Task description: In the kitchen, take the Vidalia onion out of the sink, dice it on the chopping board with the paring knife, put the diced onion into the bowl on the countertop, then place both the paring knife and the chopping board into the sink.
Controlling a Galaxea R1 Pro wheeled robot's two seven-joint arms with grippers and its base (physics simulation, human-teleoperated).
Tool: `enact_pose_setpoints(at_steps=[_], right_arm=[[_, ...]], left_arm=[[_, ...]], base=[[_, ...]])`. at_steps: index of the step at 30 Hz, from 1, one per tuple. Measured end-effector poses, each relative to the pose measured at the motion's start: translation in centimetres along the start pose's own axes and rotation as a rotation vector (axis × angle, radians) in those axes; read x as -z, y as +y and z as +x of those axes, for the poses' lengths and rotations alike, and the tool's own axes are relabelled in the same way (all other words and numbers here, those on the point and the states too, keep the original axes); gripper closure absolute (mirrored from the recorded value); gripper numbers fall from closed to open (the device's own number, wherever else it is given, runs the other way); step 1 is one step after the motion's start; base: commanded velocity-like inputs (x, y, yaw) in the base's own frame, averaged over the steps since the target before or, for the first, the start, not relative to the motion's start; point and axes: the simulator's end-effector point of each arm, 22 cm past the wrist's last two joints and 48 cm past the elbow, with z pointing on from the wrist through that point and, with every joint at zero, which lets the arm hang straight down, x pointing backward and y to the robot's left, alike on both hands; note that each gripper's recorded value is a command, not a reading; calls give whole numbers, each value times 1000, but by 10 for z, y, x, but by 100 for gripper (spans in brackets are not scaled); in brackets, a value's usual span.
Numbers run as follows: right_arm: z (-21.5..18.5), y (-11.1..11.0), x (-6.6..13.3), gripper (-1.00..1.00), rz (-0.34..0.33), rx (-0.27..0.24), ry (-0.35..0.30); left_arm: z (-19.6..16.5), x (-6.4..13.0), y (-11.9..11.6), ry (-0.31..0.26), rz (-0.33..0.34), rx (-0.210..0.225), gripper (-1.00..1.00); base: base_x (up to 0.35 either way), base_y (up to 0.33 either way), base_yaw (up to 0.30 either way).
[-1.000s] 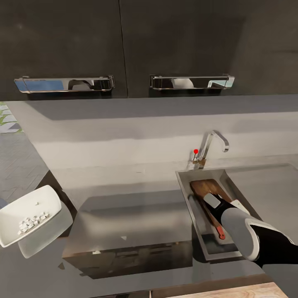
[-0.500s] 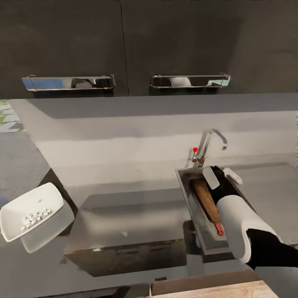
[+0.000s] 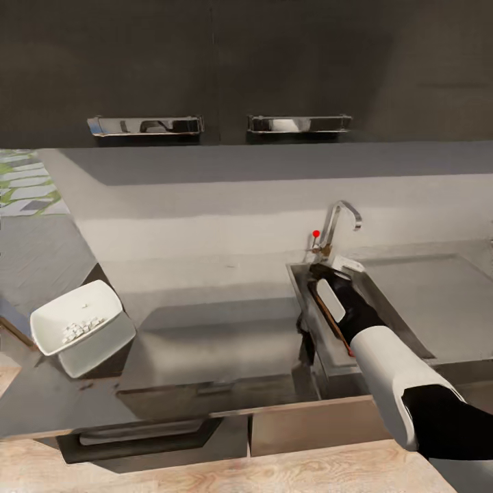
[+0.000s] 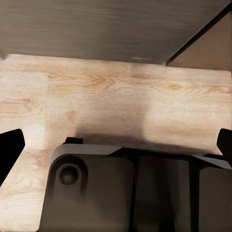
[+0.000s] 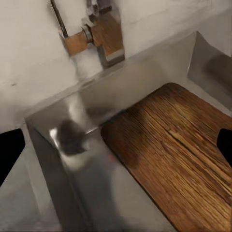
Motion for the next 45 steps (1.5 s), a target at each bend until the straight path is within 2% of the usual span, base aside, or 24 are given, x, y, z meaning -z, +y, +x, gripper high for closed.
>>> enact_pose_setpoints(at_steps=[1, 3, 5, 8, 11, 13, 16, 21, 29, 34, 39, 45], right_arm=[[3, 4, 0, -100, -23, 22, -6], [10, 18, 4, -100, -113, 62, -22], [19, 29, 15, -100, -193, 94, -49], [15, 33, 37, -100, -239, 138, -125], [13, 27, 68, -100, -267, 140, -196], [14, 14, 88, -100, -273, 141, -233], [22, -8, 102, -100, -264, 164, -251], [52, -26, 110, -100, -254, 181, -218], [81, -40, 131, -100, -259, 181, -194], [112, -53, 141, -100, -252, 198, -154], [133, -68, 154, -100, -238, 226, -182], [183, -90, 174, -100, -239, 239, -132]], left_arm=[[0, 0, 0, 0, 0, 0, -100], [0, 0, 0, 0, 0, 0, -100], [0, 0, 0, 0, 0, 0, -100], [0, 0, 0, 0, 0, 0, -100], [0, 0, 0, 0, 0, 0, -100], [0, 0, 0, 0, 0, 0, -100], [0, 0, 0, -1, 0, 0, -100], [-1, 0, 0, -2, 0, 0, -100], [-1, 0, 0, -2, 0, 0, -100], [-1, 0, 1, -3, -2, 1, -100], [-2, 0, 1, -4, -2, 1, -100], [-3, 0, 1, -6, -3, 0, -100]], base=[[-270, 0, 0], [-262, 0, 0], [-247, 0, 0], [-226, 0, 0], [-211, 0, 0], [-198, 0, 0], [-190, 0, 0], [-186, 0, 0], [-167, 0, 0], [-82, 0, 0], [-8, 0, 0], [0, 0, 0]])
